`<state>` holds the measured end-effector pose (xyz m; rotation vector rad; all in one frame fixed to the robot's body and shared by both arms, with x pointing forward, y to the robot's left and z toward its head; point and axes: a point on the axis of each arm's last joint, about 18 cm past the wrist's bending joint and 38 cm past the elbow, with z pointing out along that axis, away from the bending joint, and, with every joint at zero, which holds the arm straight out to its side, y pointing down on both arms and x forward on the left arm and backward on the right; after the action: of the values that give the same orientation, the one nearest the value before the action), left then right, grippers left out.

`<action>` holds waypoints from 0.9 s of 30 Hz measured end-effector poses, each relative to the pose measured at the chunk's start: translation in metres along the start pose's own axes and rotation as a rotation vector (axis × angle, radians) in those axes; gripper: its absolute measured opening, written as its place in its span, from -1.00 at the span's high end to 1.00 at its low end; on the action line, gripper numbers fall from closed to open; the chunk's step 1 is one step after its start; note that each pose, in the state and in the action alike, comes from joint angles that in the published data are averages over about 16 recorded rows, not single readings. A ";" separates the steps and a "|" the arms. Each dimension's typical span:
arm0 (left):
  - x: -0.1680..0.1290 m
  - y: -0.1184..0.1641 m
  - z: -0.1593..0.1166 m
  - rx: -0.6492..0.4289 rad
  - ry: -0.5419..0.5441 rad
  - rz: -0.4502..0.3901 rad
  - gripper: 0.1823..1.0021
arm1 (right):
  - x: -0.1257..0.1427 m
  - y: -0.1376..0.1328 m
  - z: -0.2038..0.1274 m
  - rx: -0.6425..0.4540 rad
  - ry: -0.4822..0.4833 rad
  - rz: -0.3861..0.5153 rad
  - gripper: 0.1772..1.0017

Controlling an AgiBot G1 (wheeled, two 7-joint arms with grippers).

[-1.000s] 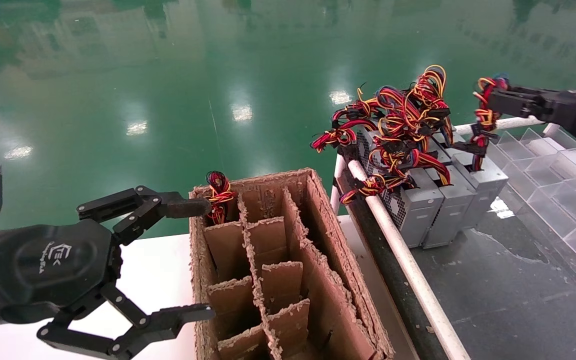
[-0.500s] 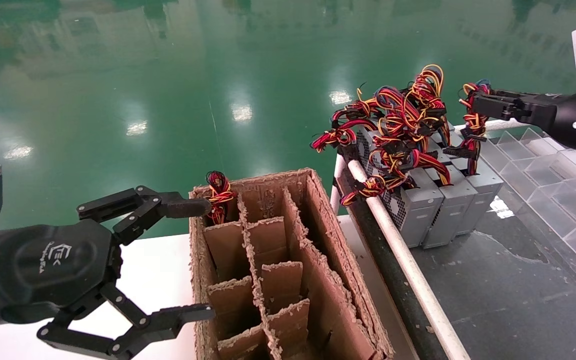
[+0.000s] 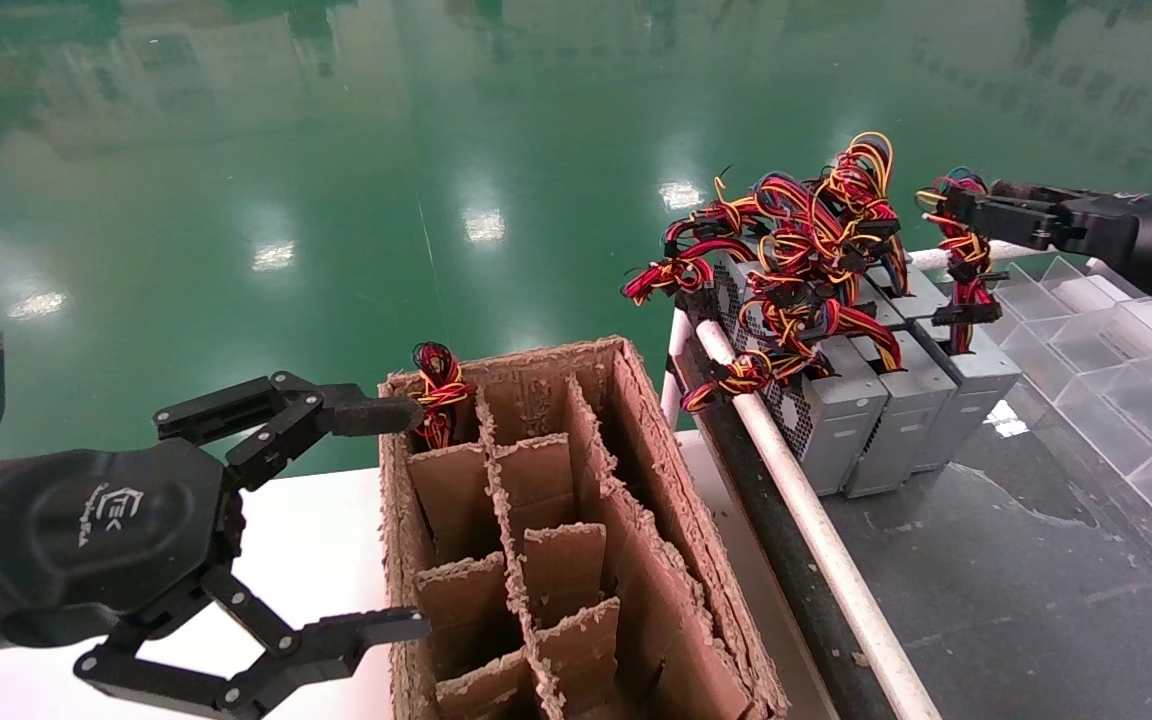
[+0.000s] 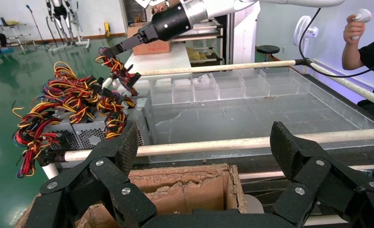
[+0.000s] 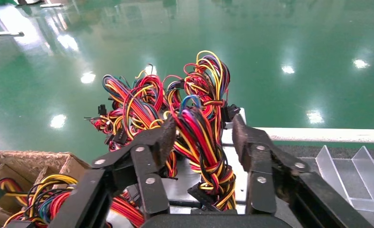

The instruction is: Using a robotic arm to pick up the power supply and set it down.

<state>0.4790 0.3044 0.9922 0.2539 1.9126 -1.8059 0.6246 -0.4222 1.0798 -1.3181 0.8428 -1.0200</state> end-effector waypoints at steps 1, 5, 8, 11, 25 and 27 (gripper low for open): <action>0.000 0.000 0.000 0.000 0.000 0.000 -1.00 | 0.000 0.000 0.000 0.000 -0.001 -0.001 0.39; 0.000 0.000 0.000 0.000 0.000 0.000 -1.00 | -0.001 -0.003 -0.003 0.007 -0.005 0.000 0.16; 0.000 0.000 0.000 0.000 0.000 0.000 -1.00 | -0.001 -0.009 -0.006 0.029 -0.005 0.012 0.00; 0.000 0.000 0.000 0.000 0.000 0.000 -1.00 | 0.000 -0.015 -0.010 0.059 0.001 0.029 -0.17; 0.000 0.000 0.000 0.000 -0.001 0.000 -1.00 | -0.017 -0.024 -0.020 0.118 -0.083 0.051 -0.77; 0.000 0.000 0.000 0.000 -0.001 0.000 -1.00 | -0.025 -0.020 -0.019 0.108 -0.118 0.040 -0.83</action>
<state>0.4791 0.3046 0.9922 0.2530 1.9121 -1.8061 0.5958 -0.4051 1.0964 -1.2518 0.7126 -0.9343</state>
